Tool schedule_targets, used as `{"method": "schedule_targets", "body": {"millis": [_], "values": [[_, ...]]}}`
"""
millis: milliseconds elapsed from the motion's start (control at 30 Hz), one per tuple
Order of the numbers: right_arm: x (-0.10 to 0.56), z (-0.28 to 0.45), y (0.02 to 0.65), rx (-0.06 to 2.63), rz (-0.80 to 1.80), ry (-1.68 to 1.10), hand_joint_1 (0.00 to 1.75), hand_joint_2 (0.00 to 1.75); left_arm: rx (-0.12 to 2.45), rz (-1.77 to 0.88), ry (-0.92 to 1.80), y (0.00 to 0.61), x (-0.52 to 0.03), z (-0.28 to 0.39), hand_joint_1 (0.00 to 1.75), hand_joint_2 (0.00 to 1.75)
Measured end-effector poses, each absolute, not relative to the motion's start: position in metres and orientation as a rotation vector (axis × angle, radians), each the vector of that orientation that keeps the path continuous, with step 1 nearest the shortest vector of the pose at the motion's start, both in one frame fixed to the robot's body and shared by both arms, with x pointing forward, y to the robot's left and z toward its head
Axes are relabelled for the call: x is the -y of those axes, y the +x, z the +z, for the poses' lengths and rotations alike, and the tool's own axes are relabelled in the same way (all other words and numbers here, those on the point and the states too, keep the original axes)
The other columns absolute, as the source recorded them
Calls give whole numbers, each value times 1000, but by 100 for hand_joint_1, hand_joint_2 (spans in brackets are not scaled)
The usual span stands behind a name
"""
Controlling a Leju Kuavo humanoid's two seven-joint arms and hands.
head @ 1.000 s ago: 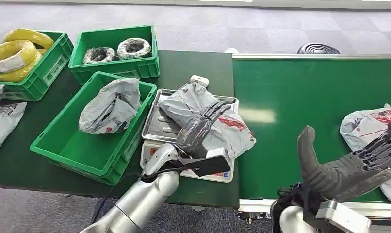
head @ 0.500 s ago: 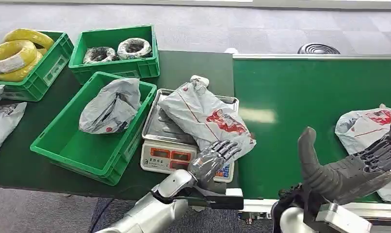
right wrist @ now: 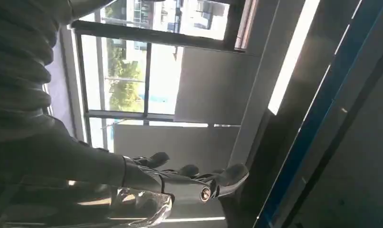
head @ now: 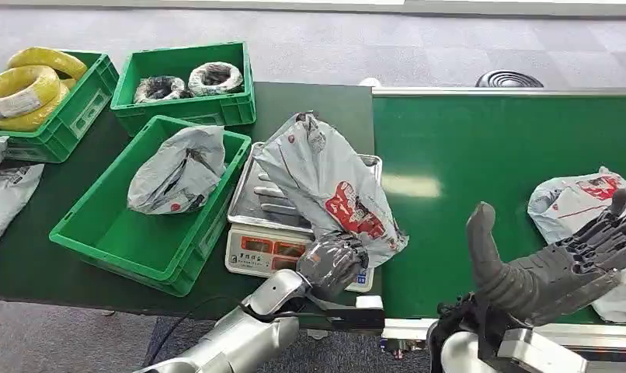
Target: Moved the parcel from conveyor to table for the left to box.
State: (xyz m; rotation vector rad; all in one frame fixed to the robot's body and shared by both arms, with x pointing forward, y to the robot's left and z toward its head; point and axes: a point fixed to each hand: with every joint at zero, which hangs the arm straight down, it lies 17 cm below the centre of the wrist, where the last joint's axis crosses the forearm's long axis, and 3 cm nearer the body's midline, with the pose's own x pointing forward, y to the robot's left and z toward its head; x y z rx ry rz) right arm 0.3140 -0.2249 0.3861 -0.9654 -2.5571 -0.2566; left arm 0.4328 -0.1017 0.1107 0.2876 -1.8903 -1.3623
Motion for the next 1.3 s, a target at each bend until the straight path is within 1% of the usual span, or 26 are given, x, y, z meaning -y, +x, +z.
{"method": "schedule_targets", "body": {"millis": [700, 867, 1033, 1167, 1300], "values": [[213, 383, 320, 2560, -233, -925, 0, 175, 1945, -1151, 317, 454, 76, 130, 175, 175], [210, 381, 322, 2558, -225, -915, 0, 175, 1977, -1061, 321, 461, 64, 141, 175, 175], [206, 380, 324, 2559, -218, -902, 0, 175, 2059, -900, 369, 481, 40, 181, 175, 175], [205, 377, 326, 2552, -213, -895, 0, 175, 2171, -743, 426, 506, 10, 249, 175, 175], [204, 375, 327, 2546, -209, -892, 0, 175, 2281, -605, 468, 515, -19, 317, 175, 175]]}}
